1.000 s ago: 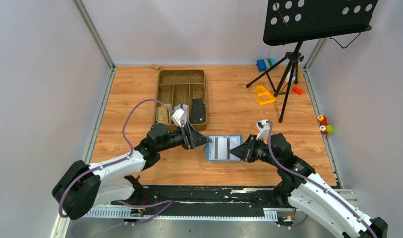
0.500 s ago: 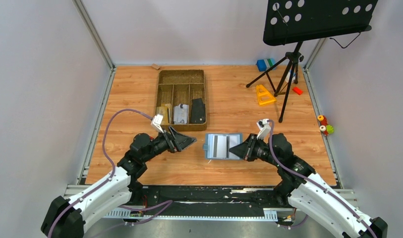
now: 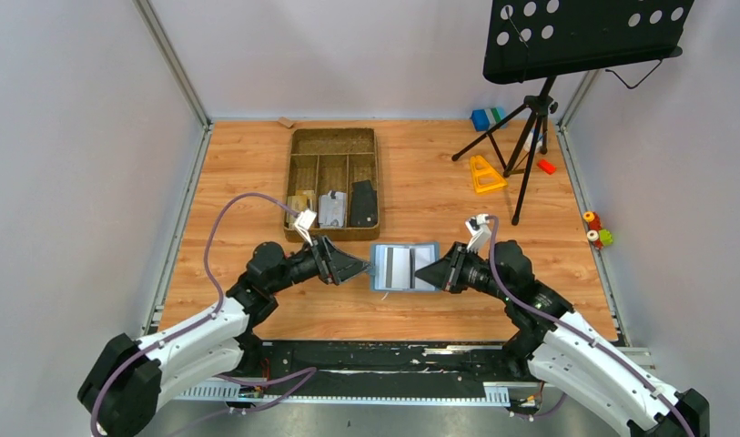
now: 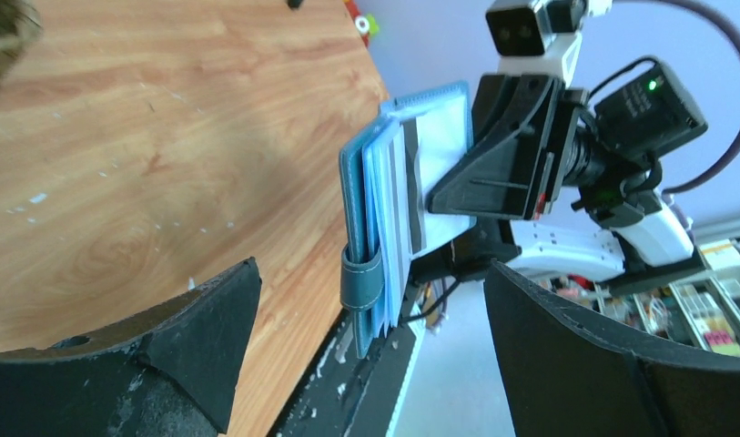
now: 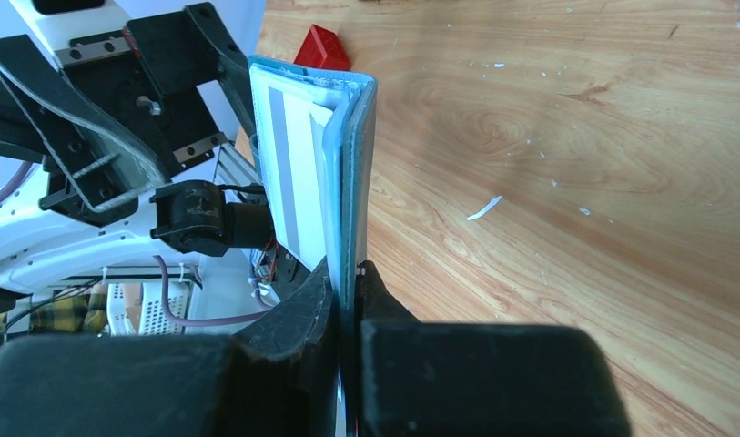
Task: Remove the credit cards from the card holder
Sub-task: Remove the credit card from the card holder.
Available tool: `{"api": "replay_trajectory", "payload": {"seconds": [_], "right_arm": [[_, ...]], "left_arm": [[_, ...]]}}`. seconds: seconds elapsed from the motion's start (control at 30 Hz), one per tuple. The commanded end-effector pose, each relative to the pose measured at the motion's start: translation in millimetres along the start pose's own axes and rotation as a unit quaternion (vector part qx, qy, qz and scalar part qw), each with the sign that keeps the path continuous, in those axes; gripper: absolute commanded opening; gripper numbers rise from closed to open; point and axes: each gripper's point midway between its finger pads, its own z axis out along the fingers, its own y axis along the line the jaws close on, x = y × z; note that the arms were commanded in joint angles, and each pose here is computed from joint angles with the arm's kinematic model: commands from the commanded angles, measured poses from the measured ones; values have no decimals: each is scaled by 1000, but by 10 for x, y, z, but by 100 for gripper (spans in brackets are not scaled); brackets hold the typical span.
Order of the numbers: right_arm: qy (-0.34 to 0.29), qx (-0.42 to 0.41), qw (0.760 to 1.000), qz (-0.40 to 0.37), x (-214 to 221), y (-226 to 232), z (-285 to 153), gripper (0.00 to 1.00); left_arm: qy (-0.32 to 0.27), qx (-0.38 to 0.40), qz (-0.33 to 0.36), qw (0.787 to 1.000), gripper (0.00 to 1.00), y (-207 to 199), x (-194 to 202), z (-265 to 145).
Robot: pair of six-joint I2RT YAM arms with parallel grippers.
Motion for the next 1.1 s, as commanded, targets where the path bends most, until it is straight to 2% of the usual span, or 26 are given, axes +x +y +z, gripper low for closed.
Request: {"api": "replay_trajectory", "payload": {"seconds": [0.0,0.3,0.5,0.63,0.73,0.9,1.03,1.07], "right_arm": [[-22,-68,997,-10,-223,416,-27,0],[-10,-70,997,-13,-198,422,2,0],[-8,-74,997,-13,-190,435,0,0],[-6,-79,997,-15,-190,461,-4,0],[-5,-80,997,-16,-186,460,-7,0],[-5,-73,997,-18,-175,428,-17,0],[-4,-71,997,-19,-170,419,-14,0],[-5,-71,997,-20,-174,417,-12,0]], "left_arm": [[13,59,24,998,95,-321,-16,146],[27,63,28,997,67,-359,0,312],[40,53,23,998,60,-307,54,355],[54,54,23,997,43,-304,117,402],[61,56,22,996,36,-310,139,432],[64,60,14,996,31,-313,158,453],[72,71,9,995,20,-354,193,479],[73,73,9,995,15,-361,196,484]]}}
